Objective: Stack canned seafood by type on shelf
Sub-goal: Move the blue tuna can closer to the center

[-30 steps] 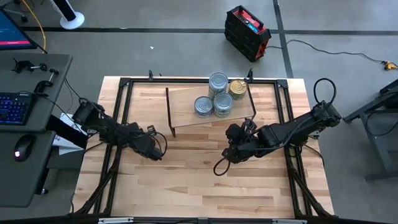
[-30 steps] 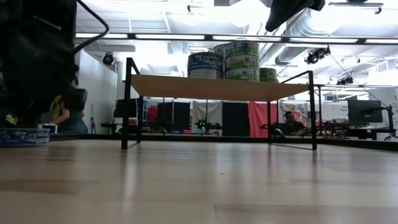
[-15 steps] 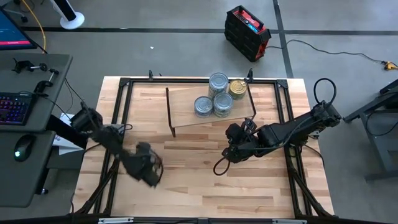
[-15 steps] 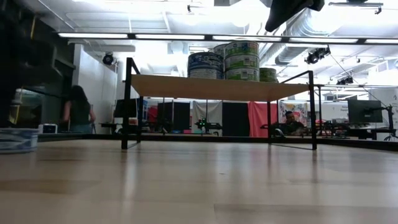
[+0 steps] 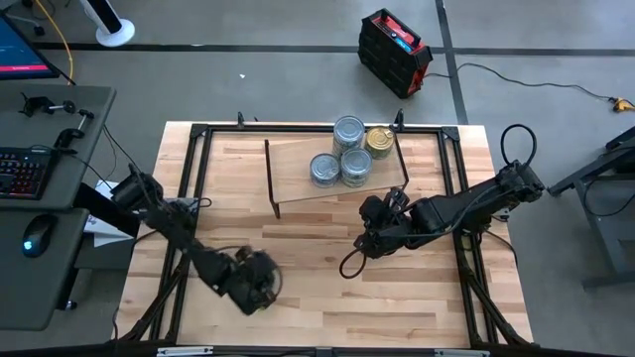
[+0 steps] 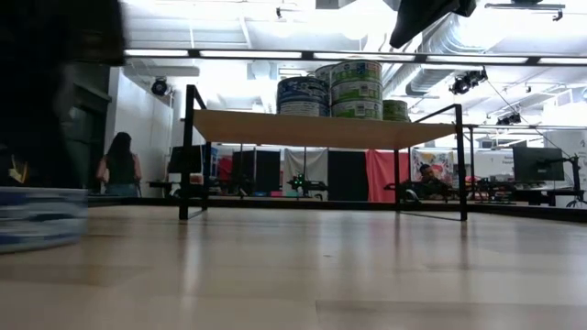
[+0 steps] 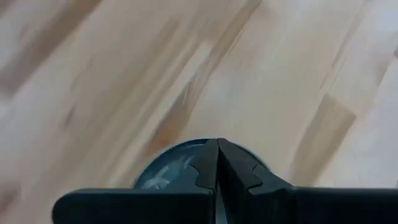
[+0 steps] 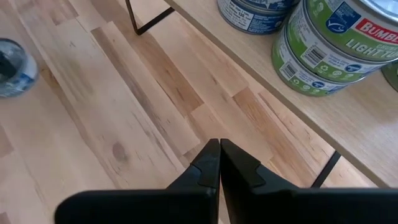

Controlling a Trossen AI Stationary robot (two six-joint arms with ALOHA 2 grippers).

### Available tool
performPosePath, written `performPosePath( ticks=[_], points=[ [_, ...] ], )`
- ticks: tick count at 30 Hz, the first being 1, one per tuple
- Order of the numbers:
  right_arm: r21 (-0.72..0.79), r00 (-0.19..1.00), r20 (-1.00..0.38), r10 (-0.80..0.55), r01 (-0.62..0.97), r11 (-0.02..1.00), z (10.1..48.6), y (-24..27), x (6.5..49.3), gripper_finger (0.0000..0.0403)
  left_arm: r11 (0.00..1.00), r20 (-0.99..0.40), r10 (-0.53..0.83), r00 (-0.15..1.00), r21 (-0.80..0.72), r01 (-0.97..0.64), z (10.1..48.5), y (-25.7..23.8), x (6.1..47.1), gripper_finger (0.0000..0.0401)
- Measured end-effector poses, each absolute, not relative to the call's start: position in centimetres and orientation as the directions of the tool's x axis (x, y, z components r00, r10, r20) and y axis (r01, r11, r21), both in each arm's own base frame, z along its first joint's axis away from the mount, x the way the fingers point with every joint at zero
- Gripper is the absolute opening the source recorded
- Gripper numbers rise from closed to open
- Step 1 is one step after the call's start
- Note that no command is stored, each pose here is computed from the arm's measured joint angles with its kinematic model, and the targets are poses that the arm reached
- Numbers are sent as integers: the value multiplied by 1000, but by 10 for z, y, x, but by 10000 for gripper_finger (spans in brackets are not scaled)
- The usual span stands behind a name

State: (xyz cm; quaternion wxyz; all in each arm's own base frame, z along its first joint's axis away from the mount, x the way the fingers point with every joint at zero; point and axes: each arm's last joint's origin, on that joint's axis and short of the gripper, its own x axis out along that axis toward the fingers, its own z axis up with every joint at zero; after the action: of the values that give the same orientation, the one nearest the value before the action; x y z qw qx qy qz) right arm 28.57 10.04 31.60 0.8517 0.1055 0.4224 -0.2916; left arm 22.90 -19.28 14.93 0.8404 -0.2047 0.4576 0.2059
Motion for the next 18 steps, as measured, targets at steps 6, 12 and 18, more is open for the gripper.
performPosePath(
  ticks=[6,12,18],
  points=[
    [-71,470,-793,-387,559,826,316,101,286,0,944,-736,128,665,-115,-309,160,-167,277,1],
    [-66,468,-805,-365,541,838,315,102,286,0,969,-600,144,787,-75,-234,196,-139,314,1],
    [-69,463,-807,-366,542,838,315,101,285,0,882,-515,353,781,-94,-461,258,-113,287,1]
  ],
)
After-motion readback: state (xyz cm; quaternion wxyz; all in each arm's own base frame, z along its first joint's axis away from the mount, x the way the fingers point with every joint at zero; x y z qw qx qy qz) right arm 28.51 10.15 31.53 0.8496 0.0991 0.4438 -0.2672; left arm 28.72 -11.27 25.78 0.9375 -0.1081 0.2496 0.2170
